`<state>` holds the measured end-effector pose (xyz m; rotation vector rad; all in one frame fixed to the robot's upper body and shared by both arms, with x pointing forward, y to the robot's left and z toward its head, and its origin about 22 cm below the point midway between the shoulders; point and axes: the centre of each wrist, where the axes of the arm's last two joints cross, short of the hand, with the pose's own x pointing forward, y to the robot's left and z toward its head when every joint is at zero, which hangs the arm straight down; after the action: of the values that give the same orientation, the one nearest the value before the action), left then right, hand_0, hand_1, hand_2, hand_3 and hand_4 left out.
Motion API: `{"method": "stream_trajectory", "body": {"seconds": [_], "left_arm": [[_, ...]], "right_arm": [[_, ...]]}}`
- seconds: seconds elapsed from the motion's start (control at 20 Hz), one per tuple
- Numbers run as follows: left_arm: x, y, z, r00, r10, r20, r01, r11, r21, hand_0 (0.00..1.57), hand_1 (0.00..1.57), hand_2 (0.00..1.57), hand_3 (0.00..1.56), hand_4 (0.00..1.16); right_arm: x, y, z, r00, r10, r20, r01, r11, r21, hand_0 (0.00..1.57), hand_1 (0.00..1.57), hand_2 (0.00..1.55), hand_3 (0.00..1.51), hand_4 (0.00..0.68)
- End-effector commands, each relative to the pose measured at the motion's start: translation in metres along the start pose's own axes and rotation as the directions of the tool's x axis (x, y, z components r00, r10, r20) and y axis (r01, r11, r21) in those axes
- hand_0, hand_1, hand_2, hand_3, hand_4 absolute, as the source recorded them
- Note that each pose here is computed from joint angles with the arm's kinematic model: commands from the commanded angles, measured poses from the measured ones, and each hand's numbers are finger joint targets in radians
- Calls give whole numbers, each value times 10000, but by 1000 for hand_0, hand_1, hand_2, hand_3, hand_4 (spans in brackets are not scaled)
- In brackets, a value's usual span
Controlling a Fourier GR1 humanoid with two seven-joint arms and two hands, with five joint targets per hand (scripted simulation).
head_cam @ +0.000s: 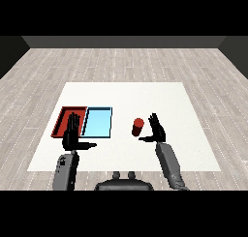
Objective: Pick the red can and put it in the red box
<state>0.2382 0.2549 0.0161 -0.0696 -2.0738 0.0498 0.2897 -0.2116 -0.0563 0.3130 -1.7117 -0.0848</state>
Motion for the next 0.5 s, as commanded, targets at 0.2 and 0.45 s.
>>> {"method": "stream_trajectory", "body": {"seconds": [0.2,0.45], "left_arm": [[110,-70,130,10000,-55,12,55,10000,35,0,0,0,0,0],[-109,29,12,9992,392,-11,-392,9991,-142,0,0,0,0,0]], "right_arm": [[-39,113,-85,9987,-476,168,474,9988,119,0,0,0,0,0],[-47,283,-157,9981,-525,-332,527,9986,45,0,0,0,0,0]]}}
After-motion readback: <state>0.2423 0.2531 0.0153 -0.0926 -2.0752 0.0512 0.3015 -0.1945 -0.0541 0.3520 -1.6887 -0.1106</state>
